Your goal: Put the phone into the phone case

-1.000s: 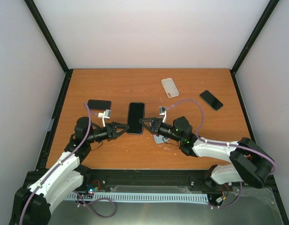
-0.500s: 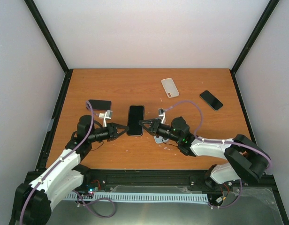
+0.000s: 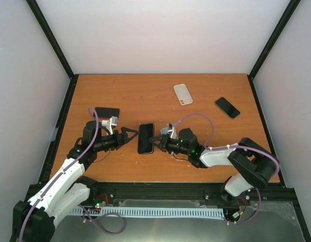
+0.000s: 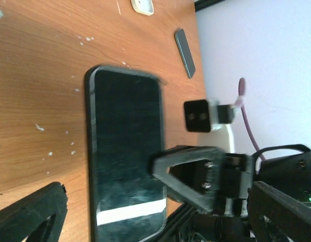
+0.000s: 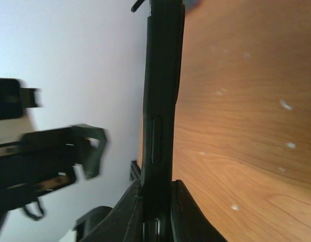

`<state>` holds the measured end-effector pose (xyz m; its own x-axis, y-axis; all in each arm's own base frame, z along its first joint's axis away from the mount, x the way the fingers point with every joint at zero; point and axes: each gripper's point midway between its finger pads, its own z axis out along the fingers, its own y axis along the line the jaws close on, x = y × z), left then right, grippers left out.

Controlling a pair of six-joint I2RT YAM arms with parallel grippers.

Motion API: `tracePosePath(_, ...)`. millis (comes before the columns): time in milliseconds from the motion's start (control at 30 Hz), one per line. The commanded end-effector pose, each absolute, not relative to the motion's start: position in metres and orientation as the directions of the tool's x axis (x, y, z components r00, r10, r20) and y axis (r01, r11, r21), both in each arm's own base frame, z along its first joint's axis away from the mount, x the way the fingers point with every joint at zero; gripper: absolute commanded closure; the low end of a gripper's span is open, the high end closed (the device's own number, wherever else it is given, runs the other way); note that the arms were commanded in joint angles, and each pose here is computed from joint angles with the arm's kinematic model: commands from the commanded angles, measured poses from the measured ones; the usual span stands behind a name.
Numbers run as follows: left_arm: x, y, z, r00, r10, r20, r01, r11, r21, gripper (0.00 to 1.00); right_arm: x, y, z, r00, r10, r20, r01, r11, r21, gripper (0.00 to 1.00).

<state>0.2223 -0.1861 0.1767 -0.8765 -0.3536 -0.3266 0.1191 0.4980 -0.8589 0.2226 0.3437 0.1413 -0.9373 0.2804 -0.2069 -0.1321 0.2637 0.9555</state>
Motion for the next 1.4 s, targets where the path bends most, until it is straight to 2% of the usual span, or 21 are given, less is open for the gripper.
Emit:
tracePosePath(0, 0.231, -0.170, 0.191, -0.826, -0.384, -0.413, 0.126, 0.587, -0.799, 0.01, 0.215, 0.349, 0.114, -0.956, 0.222, -0.193, -0.123, 0.296, 0.947, 0.89)
tracePosePath(433, 0.236, -0.151, 0.190, -0.779, -0.429, -0.458, 0.073, 0.663, -0.745, 0.01, 0.203, 0.357, 0.052, -0.980, 0.154, -0.130, -0.058, 0.406, 0.912, 0.86)
tracePosePath(800, 0.238, -0.148, 0.178, -0.778, -0.442, -0.446, 0.042, 0.672, -0.739, 0.01, 0.208, 0.339, 0.035, -0.975, 0.144, -0.168, -0.047, 0.604, 0.796, 0.64)
tracePosePath(1033, 0.236, -0.147, 0.166, -0.787, -0.452, -0.419, 0.008, 0.672, -0.740, 0.01, 0.220, 0.320, 0.025, -0.966, 0.072, -0.247, -0.098, 0.784, 0.612, 0.60)
tracePosePath(1167, 0.237, -0.144, 0.163, -0.780, -0.464, -0.420, -0.006, 0.677, -0.736, 0.01, 0.234, 0.324, 0.037, -0.951, 0.026, -0.309, -0.158, 0.816, 0.555, 0.68)
tracePosePath(1367, 0.237, -0.142, 0.155, -0.784, -0.470, -0.405, -0.033, 0.683, -0.729, 0.00, 0.256, 0.342, 0.060, -0.922, -0.004, -0.388, -0.229, 0.812, 0.536, 0.96)
